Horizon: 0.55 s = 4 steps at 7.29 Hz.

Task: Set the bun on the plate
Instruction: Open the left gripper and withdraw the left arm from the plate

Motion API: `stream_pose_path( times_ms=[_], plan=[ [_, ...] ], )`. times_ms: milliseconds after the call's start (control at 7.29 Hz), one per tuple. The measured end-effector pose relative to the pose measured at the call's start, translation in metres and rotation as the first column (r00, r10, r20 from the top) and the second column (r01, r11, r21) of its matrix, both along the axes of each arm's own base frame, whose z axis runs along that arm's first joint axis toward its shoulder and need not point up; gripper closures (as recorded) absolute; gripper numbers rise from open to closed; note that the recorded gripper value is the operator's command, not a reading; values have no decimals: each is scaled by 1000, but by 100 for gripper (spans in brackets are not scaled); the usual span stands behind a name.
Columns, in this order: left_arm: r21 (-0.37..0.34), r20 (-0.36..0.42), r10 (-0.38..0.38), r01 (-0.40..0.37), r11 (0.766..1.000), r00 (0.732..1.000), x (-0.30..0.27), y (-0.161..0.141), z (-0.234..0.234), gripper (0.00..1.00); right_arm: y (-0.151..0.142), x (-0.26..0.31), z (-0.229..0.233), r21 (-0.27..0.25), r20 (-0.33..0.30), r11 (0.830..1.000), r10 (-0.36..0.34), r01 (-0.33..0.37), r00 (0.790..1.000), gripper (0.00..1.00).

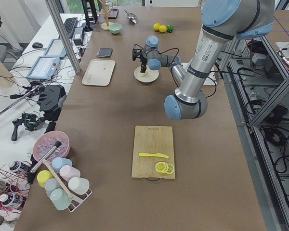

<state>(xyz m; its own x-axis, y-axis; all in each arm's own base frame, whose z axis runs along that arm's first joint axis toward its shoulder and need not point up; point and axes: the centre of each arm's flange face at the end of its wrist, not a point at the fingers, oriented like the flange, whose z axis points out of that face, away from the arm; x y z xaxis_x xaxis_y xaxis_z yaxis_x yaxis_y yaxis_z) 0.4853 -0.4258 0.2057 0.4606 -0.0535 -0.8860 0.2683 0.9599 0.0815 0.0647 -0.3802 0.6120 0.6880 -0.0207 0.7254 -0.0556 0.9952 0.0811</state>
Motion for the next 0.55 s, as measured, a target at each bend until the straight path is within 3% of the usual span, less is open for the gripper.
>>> stream_pose_path(
  times_ms=[137,274,548],
  plan=[
    [34,117,33,-37,999,993,-47,-1,18,3,2,0,1,-4,0,1000,0,0,1000,0],
    [73,254,79,-100,992,964,-103,-7,49,2,2,0,2,-6,0,1000,1,-1,1000,0],
    [102,450,202,-275,956,870,-248,-51,125,2,3,0,5,-12,0,1000,1,-1,1000,0]
  ],
)
